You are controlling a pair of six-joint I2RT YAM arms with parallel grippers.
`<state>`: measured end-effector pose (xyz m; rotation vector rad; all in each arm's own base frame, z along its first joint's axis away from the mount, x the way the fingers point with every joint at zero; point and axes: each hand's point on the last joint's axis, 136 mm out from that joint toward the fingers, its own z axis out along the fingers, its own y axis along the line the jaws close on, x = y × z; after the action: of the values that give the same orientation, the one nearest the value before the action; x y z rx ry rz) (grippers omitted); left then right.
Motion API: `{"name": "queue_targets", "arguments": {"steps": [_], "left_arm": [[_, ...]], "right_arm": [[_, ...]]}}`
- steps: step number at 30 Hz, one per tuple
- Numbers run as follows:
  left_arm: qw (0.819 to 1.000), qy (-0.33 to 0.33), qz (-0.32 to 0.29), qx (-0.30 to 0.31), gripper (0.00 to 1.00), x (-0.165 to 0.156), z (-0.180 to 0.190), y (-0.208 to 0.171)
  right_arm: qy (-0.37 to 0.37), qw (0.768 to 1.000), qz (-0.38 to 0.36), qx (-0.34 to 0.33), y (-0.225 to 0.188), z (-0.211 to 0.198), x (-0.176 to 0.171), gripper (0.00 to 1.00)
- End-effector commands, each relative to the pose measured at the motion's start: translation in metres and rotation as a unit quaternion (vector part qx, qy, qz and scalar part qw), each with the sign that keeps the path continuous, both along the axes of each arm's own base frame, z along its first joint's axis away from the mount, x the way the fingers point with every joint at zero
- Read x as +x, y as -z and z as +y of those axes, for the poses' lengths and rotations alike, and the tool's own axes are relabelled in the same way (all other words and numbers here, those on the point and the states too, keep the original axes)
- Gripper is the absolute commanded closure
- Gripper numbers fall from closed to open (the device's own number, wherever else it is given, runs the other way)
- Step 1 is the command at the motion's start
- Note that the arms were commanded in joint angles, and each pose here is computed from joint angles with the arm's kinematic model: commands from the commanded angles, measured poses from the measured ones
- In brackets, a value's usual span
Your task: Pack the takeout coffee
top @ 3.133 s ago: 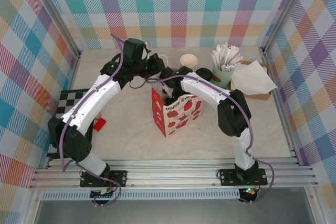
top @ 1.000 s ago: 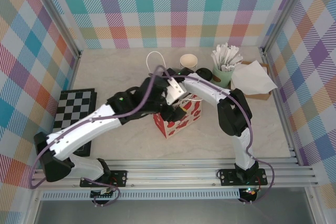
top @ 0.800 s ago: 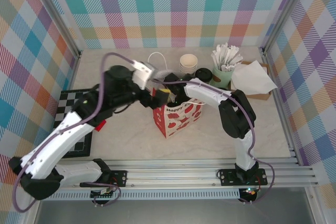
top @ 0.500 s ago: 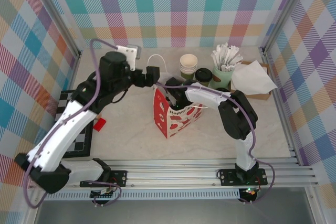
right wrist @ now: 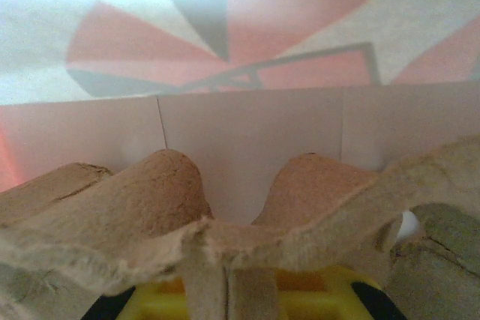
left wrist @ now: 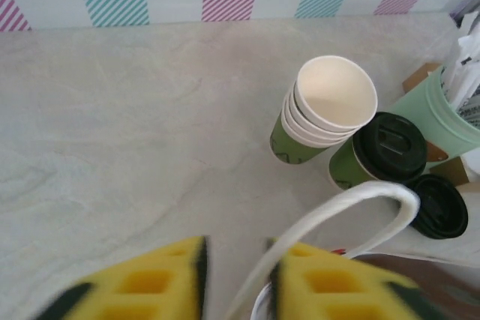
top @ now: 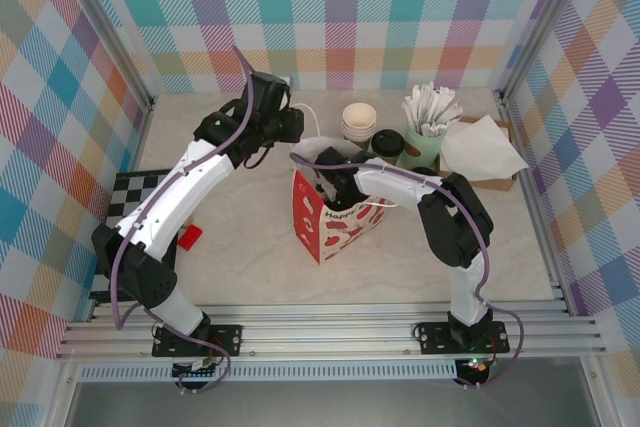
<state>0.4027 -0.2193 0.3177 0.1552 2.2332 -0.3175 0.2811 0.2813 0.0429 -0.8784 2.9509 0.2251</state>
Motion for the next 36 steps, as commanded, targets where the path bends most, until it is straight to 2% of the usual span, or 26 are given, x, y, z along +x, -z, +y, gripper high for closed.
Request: {"name": "queue_targets", "arguments": {"steps": [1,4,8,11,14,22,25,28,31,34,36], "left_arm": [[0.999,0.020,-0.040,-0.021,1.00,0.002,-0.003,-0.034],[0.998,-0.013,-0.059,-0.028,1.00,-0.001,0.012,-0.049],[0.992,-0.001,-0.086,-0.091,1.00,-0.015,0.009,-0.071],[0.990,0.006,-0.067,-0.121,1.00,-0.021,0.003,-0.066],[0.991,0.004,-0.044,-0.124,1.00,-0.020,0.000,-0.059],[0.988,-0.027,-0.042,-0.145,1.00,-0.008,0.011,-0.063],[0.988,-0.019,-0.032,-0.152,1.00,-0.006,0.009,-0.059],[0.989,0.015,-0.008,-0.150,1.00,-0.010,-0.003,-0.042],[0.989,0.015,0.003,-0.146,1.00,-0.011,-0.003,-0.027],[0.989,0.023,0.000,-0.145,1.00,-0.012,-0.004,-0.027],[0.990,0.035,0.000,-0.138,1.00,-0.014,-0.006,-0.028]], "right_arm": [[-0.016,1.000,-0.016,-0.002,-0.016,-0.004,0.002,0.96],[-0.013,0.999,-0.027,-0.011,-0.013,-0.010,0.003,0.96],[-0.005,0.999,-0.019,-0.033,0.015,-0.021,-0.003,0.95],[-0.003,0.999,0.001,-0.048,0.030,-0.024,-0.007,0.95],[-0.006,0.999,0.001,-0.046,0.030,-0.021,-0.005,0.92],[-0.042,0.998,-0.006,-0.048,0.029,-0.028,-0.011,0.81],[-0.038,0.999,-0.004,-0.037,0.023,-0.023,-0.011,0.71],[-0.024,0.999,-0.023,0.016,-0.014,0.001,0.005,0.57],[-0.018,0.996,-0.058,0.059,-0.052,0.021,0.022,0.46],[-0.030,0.994,-0.066,0.076,-0.061,0.027,0.023,0.41],[-0.043,0.993,-0.065,0.087,-0.065,0.030,0.022,0.30]]}}
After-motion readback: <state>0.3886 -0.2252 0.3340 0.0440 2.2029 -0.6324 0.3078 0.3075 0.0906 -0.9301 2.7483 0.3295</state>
